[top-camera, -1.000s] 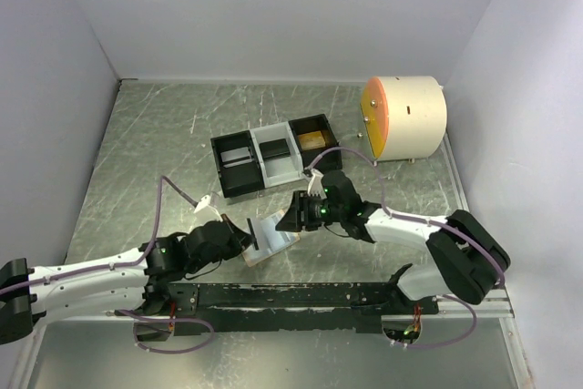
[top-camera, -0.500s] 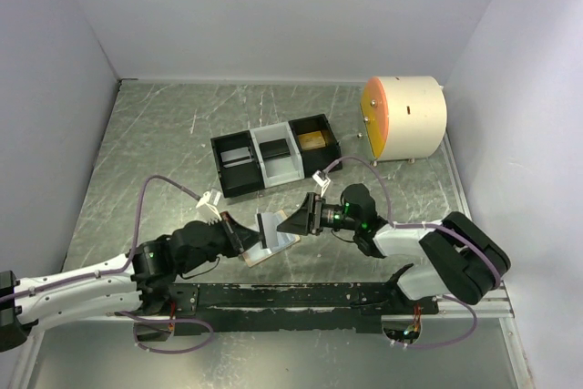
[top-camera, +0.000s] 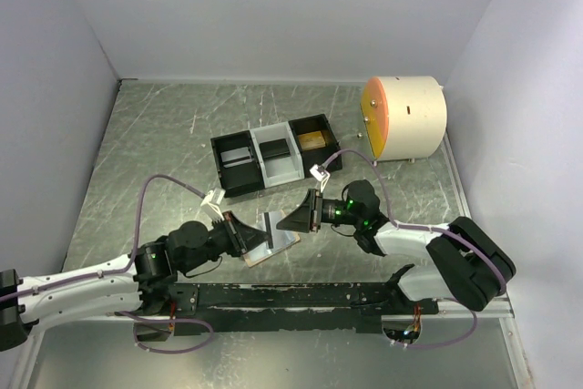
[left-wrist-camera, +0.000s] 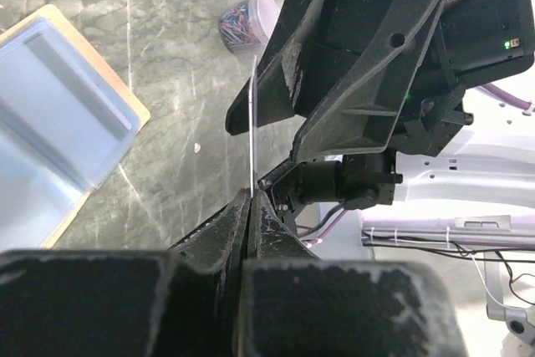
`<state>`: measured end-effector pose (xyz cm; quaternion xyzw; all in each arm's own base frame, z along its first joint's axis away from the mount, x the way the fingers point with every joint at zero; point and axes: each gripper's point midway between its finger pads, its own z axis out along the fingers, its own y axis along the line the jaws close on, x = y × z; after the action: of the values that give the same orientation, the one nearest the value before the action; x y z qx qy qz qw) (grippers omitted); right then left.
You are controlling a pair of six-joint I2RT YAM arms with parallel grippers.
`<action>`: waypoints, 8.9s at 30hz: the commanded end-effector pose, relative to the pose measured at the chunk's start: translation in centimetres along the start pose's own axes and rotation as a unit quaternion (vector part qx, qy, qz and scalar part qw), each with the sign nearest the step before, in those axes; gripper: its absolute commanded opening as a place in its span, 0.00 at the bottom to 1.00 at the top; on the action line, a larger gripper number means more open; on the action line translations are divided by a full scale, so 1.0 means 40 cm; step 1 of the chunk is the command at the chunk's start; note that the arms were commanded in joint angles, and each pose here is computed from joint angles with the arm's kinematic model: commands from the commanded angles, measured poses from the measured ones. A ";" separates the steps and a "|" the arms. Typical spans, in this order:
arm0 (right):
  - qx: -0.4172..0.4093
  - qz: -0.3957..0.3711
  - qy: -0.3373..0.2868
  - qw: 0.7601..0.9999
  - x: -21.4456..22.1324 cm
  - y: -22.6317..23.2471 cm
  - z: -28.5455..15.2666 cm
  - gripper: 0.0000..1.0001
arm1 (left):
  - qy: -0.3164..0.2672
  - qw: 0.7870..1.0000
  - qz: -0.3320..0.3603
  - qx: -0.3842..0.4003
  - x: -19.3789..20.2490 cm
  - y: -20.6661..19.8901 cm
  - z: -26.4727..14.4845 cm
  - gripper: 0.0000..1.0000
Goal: Take the credit cards out of the card holder
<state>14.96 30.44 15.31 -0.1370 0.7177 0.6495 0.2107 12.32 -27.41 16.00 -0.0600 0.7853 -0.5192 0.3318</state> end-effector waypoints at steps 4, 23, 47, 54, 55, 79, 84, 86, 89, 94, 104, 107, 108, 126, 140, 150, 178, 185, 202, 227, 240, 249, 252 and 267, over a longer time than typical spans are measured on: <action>-0.049 -0.023 0.010 0.998 -0.009 0.061 -0.004 0.39 | -0.004 0.998 0.002 0.061 -0.004 -0.061 0.004 0.07; -0.094 -0.053 0.026 0.994 0.002 0.117 -0.021 0.15 | -0.017 0.996 -0.005 0.084 -0.009 -0.060 -0.008 0.07; 0.053 -0.115 -0.003 0.992 -0.067 0.042 -0.017 0.00 | -0.022 0.993 0.042 -0.108 -0.048 0.067 -0.041 0.99; 0.141 -0.184 -0.036 0.972 -0.123 -0.004 -0.044 0.00 | -0.050 0.957 0.123 -0.257 -0.149 0.100 -0.103 1.00; 0.149 -0.195 -0.041 0.969 -0.132 -0.006 -0.047 0.00 | -0.054 0.951 0.135 -0.273 -0.162 0.102 -0.110 1.00; 0.228 -0.421 -0.013 0.878 -0.175 0.014 0.050 0.00 | -0.133 0.854 0.160 -0.477 -0.554 0.323 -0.246 0.99; 0.251 -0.465 -0.002 0.849 -0.214 -0.014 0.080 0.00 | -0.150 0.859 0.183 -0.454 -0.570 0.296 -0.248 1.00; 0.259 -0.483 0.007 0.836 -0.233 -0.024 0.099 0.00 | -0.143 0.854 0.210 -0.454 -0.580 0.293 -0.247 1.00; 0.273 -0.504 0.021 0.819 -0.263 -0.039 0.133 0.00 | -0.141 0.847 0.217 -0.464 -0.585 0.307 -0.246 1.00; 0.275 -0.558 0.043 0.782 -0.308 -0.062 0.206 0.00 | -0.143 0.828 0.183 -0.511 -0.578 0.328 -0.285 1.00; 0.286 -0.661 0.098 0.687 -0.384 -0.135 0.336 0.00 | -0.198 0.817 0.187 -0.509 -0.601 0.305 -0.329 1.00; 0.300 -0.677 0.089 0.666 -0.416 -0.154 0.359 0.00 | -0.218 0.802 0.172 -0.529 -0.608 0.300 -0.364 1.00; 0.306 -0.682 0.092 0.658 -0.423 -0.165 0.366 0.00 | -0.225 0.797 0.168 -0.534 -0.611 0.298 -0.375 1.00; 0.369 -0.694 0.127 0.604 -0.481 -0.342 0.433 0.00 | -0.294 0.783 0.153 -0.526 -0.625 0.260 -0.443 1.00; 0.392 -0.684 0.146 0.598 -0.489 -0.438 0.455 0.00 | -0.330 0.775 0.147 -0.518 -0.633 0.240 -0.476 1.00; 0.408 -0.688 0.165 0.578 -0.487 -0.494 0.464 0.00 | -0.311 0.779 0.150 -0.523 -0.630 0.250 -0.458 1.00; 0.358 -0.670 0.192 0.621 -0.443 -0.480 0.471 0.57 | -0.296 0.787 0.156 -0.518 -0.625 0.253 -0.442 1.00; 0.340 -0.659 0.159 0.652 -0.460 -0.427 0.480 0.65 | -0.293 0.785 0.155 -0.523 -0.624 0.257 -0.442 1.00; 0.484 -0.437 -0.155 0.742 -0.594 -0.179 0.120 0.69 | -0.283 0.788 0.155 -0.525 -0.620 0.263 -0.433 1.00; 0.274 -0.170 -0.070 0.944 -0.122 -0.116 0.003 0.75 | -0.137 0.878 0.110 -0.444 -0.511 0.303 -0.242 0.99; 0.315 -0.109 -0.005 0.943 -0.049 -0.192 0.013 0.72 | -0.032 0.957 -0.025 -0.288 -0.195 0.266 -0.106 0.99; 0.306 -0.070 0.021 0.949 -0.003 -0.203 0.019 0.63 | 0.016 0.943 -0.023 -0.331 -0.082 0.311 -0.068 0.96; 0.297 -0.058 0.035 0.952 0.027 -0.211 0.017 0.57 | 0.030 0.942 -0.030 -0.332 -0.055 0.324 -0.059 0.94; 0.267 -0.032 0.070 0.961 0.078 -0.226 0.041 0.48 | 0.083 0.946 -0.047 -0.308 0.037 0.310 -0.050 0.79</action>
<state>16.67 30.55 5.15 -0.1380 0.8811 0.4021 0.2072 13.67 -19.76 5.13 -0.1625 0.9268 -0.2562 0.2213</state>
